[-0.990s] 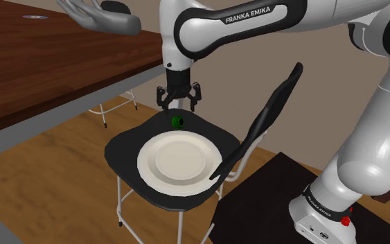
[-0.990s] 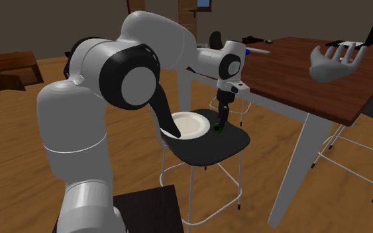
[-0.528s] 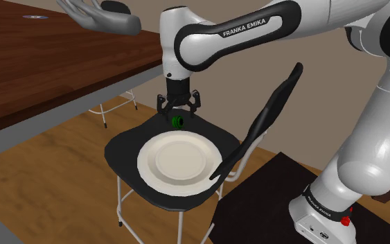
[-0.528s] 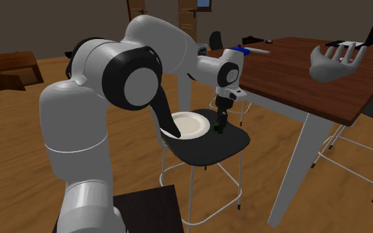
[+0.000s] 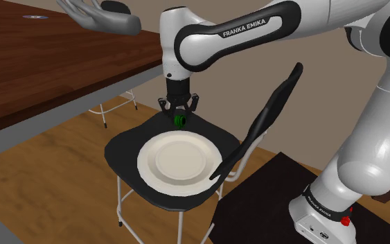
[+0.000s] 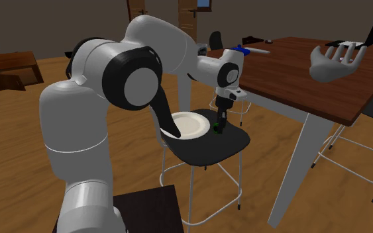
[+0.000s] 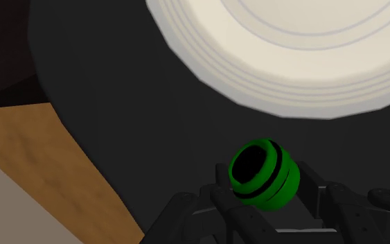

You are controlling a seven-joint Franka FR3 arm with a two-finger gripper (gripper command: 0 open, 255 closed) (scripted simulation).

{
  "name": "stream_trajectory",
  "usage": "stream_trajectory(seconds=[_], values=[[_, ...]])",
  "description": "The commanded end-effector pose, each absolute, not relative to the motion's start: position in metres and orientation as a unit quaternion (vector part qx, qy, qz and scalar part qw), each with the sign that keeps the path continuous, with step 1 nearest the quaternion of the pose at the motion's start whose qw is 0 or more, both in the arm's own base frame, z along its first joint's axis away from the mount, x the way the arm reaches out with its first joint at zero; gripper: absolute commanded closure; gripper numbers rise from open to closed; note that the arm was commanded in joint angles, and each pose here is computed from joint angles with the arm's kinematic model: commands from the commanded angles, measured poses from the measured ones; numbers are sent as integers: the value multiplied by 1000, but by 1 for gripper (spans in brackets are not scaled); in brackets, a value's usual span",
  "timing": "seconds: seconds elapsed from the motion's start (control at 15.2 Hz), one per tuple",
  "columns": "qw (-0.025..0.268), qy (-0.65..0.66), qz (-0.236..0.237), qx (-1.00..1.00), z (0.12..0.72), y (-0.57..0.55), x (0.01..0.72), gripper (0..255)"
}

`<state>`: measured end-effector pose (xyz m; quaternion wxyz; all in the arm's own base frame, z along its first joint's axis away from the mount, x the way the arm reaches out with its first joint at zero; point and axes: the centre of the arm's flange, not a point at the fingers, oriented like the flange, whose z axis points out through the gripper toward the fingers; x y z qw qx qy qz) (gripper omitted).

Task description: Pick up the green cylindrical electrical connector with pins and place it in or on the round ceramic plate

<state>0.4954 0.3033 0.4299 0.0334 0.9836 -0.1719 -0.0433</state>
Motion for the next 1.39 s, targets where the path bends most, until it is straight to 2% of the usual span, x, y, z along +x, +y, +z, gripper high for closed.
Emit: stream_trajectory(seconds=[0.0,0.4,1.32], values=[[33,-172,-43,984,430,303,495,255],[33,-172,-43,984,430,303,495,255],[33,-172,-43,984,504,303,495,255]])
